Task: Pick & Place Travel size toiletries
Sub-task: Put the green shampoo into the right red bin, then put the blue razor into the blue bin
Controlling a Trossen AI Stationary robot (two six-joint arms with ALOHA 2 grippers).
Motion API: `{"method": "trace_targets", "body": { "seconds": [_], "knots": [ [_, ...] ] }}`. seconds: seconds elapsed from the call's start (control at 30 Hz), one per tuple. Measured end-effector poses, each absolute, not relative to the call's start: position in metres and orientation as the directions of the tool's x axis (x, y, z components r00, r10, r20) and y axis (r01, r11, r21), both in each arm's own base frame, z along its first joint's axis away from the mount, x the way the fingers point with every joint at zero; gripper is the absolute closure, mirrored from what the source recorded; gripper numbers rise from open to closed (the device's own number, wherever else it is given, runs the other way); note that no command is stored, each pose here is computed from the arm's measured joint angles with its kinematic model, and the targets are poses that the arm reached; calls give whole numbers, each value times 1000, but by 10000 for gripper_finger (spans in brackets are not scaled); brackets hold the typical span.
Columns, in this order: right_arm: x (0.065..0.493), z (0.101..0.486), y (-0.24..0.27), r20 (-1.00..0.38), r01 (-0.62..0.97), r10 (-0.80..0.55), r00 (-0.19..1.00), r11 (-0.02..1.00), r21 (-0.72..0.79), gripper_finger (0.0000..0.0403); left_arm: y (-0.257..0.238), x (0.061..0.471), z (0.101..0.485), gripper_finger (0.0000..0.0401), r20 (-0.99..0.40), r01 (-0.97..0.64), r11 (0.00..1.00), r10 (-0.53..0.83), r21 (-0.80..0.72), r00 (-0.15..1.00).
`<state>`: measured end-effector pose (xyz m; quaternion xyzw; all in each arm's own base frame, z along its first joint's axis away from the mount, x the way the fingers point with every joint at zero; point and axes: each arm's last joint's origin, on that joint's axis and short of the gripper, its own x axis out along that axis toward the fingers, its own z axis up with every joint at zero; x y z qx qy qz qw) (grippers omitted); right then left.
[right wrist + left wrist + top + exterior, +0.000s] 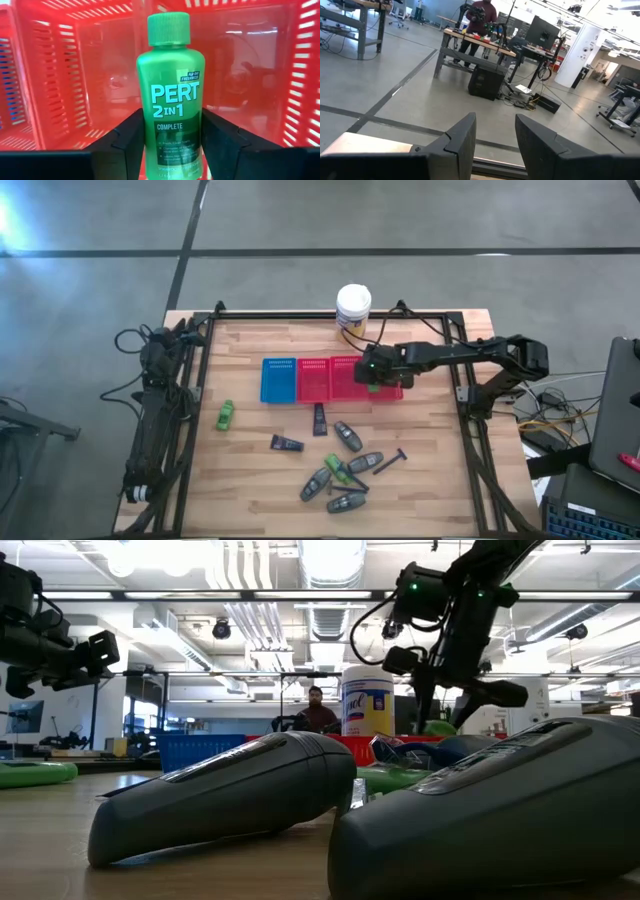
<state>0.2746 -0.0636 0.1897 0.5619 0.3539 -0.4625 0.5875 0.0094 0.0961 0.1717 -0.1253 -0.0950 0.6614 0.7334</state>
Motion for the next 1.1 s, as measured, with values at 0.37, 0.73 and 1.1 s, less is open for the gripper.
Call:
{"method": "trace_targets", "body": {
  "seconds": [0.37,0.73,1.1],
  "knots": [
    [265,194,-62,-953,959,-141,270,-56,279,212,96,9,172,259,-27,-946,94,994,-309,108],
    [273,213,-62,-940,948,-144,310,117,295,104,96,9,172,259,-27,-946,94,994,-310,107],
    [277,274,1,-971,466,46,236,871,154,78,96,9,172,259,-27,-946,94,994,-310,107]
  ]
}}
